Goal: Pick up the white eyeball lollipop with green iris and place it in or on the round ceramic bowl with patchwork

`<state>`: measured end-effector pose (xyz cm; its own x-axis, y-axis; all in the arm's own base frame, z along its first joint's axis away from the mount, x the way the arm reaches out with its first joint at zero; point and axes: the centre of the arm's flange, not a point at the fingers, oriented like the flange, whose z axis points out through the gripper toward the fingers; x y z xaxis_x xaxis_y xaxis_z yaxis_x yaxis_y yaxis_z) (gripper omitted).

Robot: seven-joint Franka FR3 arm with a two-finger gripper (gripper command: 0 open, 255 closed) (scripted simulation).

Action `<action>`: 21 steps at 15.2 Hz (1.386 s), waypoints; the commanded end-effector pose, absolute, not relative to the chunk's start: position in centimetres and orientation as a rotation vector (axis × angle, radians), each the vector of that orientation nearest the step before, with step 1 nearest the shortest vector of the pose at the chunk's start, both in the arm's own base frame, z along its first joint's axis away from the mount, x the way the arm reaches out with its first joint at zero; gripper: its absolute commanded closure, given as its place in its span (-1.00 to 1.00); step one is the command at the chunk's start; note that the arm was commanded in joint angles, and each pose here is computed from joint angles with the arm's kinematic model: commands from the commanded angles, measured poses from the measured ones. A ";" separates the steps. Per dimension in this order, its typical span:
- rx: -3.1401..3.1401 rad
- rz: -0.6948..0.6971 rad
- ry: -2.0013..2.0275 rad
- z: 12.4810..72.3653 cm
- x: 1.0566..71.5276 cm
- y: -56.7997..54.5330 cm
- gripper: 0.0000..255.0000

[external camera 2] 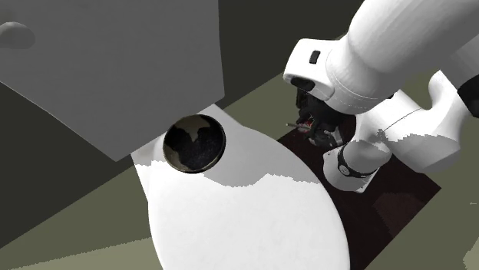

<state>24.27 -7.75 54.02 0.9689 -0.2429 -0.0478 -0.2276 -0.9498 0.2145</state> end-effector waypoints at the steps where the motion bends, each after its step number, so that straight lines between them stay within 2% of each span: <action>1: 2.910 -0.109 -0.352 54.5 25.3 -8.6 1.00; 21: 2.910 -0.109 -0.352 55.5 44.8 -26.7 1.00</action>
<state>43.62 -25.76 55.46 0.9686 -0.2438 -0.0485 -0.2284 -0.9499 0.2136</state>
